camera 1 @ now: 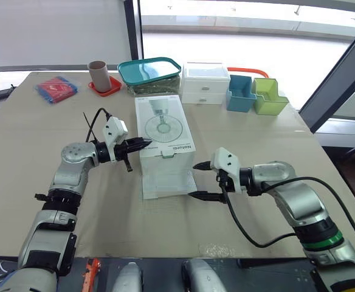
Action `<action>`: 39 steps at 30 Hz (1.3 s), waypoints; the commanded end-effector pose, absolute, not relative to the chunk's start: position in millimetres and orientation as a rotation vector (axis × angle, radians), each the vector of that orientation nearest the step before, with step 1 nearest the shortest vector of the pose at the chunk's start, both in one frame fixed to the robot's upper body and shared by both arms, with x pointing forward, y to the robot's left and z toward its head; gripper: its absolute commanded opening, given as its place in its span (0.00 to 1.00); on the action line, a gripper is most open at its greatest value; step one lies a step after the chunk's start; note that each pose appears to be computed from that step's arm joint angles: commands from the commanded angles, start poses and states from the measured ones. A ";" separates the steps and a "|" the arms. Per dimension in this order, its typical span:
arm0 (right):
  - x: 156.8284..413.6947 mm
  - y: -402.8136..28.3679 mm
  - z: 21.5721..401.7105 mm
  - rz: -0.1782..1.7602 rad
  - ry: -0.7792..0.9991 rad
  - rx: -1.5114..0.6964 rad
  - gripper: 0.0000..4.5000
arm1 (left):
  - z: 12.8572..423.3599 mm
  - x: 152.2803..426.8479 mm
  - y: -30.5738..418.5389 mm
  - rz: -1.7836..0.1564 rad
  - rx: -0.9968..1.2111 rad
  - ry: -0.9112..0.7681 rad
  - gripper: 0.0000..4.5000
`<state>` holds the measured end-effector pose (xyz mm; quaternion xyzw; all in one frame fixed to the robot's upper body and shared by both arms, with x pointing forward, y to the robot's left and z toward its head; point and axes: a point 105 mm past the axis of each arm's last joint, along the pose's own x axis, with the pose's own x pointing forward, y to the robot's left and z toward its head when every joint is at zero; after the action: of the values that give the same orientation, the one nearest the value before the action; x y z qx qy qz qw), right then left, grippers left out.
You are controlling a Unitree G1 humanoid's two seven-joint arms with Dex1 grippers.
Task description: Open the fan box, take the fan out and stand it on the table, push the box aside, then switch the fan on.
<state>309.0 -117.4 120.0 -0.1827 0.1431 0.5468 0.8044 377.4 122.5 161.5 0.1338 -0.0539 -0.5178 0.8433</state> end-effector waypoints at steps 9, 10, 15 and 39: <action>337.7 -108.3 119.7 1.121 0.298 -0.347 1.00 | 143.7 373.6 120.5 -1.103 0.287 -0.054 0.01; 338.7 -108.2 119.8 1.122 0.299 -0.345 1.00 | 143.3 373.5 120.6 -1.102 0.286 -0.053 0.01; 335.6 -102.5 126.2 1.162 0.282 -0.297 1.00 | 142.5 373.5 121.6 -1.093 0.288 -0.053 0.01; 321.7 -93.5 145.6 1.228 0.251 -0.165 0.88 | 137.1 376.6 117.5 -1.083 0.311 -0.062 0.00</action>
<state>321.7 -97.4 121.3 -0.0760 0.1599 0.5637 0.8068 377.6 118.1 159.5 0.1440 -0.0729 -0.5083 0.8459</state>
